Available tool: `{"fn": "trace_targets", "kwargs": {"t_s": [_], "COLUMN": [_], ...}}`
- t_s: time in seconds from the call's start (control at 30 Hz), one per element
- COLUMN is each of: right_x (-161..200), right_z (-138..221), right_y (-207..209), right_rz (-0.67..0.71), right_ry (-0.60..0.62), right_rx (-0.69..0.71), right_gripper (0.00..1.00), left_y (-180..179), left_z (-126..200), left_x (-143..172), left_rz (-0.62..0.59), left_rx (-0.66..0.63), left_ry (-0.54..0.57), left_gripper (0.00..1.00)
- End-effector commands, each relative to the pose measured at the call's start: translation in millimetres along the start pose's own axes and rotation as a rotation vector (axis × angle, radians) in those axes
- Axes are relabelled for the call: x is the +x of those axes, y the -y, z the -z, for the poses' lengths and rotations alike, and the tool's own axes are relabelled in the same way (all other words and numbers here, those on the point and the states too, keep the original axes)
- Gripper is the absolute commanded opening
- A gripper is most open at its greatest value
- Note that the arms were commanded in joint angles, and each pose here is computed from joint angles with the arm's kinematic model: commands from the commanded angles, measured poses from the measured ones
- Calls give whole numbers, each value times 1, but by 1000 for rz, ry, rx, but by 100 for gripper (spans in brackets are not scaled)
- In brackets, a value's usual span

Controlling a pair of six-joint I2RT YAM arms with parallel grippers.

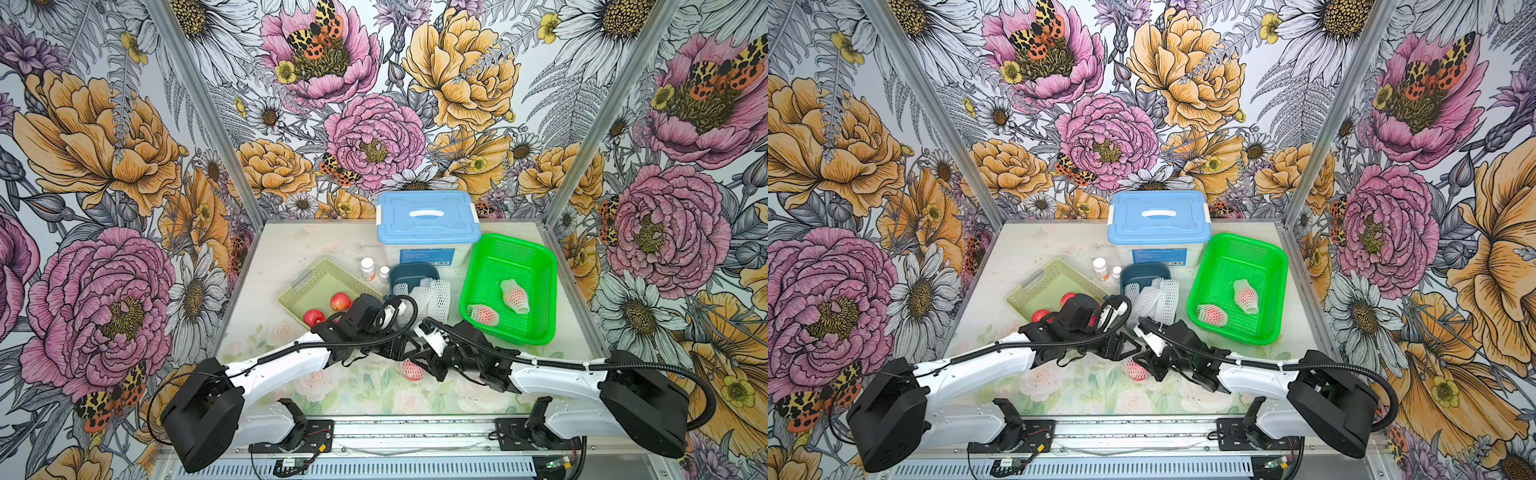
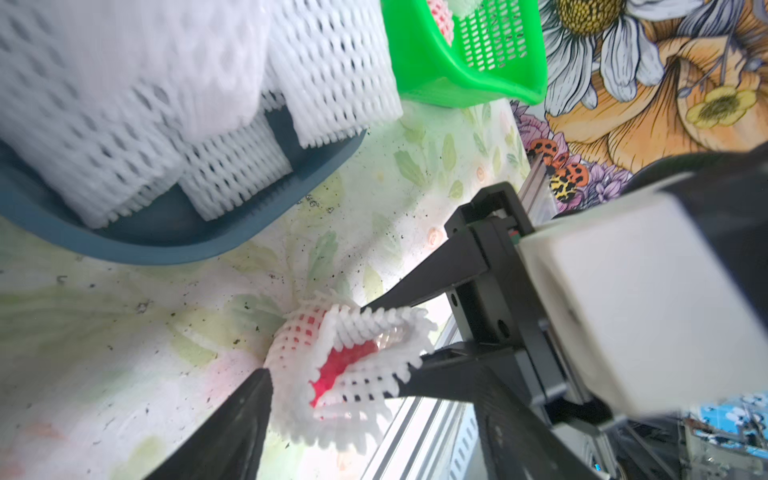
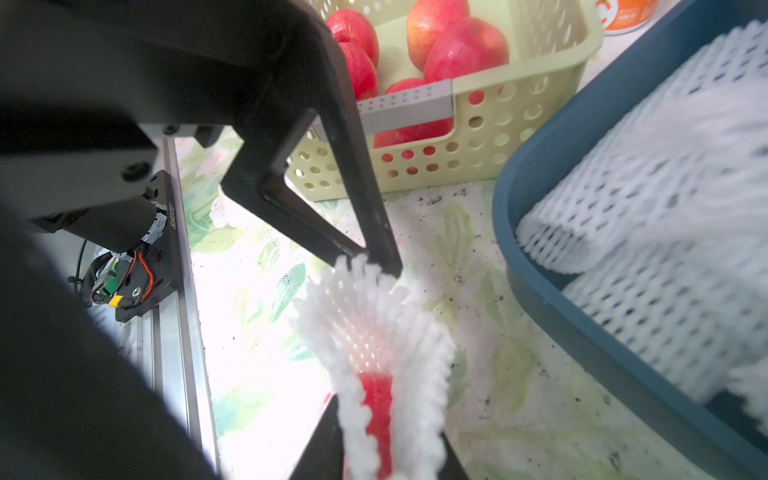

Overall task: Remove foam nets from apples
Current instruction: Remove the foam net from the apple, then place the foam net into the storage box.

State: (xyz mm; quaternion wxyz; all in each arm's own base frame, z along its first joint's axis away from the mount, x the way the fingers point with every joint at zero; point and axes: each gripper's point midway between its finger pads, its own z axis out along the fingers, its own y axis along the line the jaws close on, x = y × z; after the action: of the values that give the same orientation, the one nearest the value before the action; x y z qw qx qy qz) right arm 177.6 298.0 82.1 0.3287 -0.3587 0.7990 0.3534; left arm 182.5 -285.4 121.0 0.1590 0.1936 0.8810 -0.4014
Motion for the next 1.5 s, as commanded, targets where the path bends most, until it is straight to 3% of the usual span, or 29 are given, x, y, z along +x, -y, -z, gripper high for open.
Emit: {"fn": "trace_targets", "kwargs": {"t_s": [0.0,0.23,0.4,0.53,0.73,1.03,1.17,1.27,1.47], "right_x": [-14,-19,-28,-37,-68,-119,-146,-160,-140], "right_z": [6,20,32,43,60,78,76,61,13], "right_y": [7,11,9,19,11,-26,-1,25,88], "right_rz": [-11,-42,-50,-67,-120,-83,-116,-151,-289], "right_ry": [44,90,132,175,240,255,264,205,41], "right_rx": [32,28,10,29,-77,-254,-100,10,219], "right_gripper": [28,15,14,3,3,4,3,4,5], "left_y": [5,3,5,11,20,15,1,-15,-28], "left_z": [10,22,26,30,42,64,89,116,148], "left_x": [-8,-17,-21,-25,-37,-61,-73,-81,-76], "left_rz": [-12,-4,-6,-22,-67,-100,-51,21,69], "left_rx": [14,4,13,32,39,-35,-108,-146,-161], "left_ry": [42,90,107,127,198,300,408,503,568], "left_gripper": [88,99,99,99,99,99,99,99,99]}}
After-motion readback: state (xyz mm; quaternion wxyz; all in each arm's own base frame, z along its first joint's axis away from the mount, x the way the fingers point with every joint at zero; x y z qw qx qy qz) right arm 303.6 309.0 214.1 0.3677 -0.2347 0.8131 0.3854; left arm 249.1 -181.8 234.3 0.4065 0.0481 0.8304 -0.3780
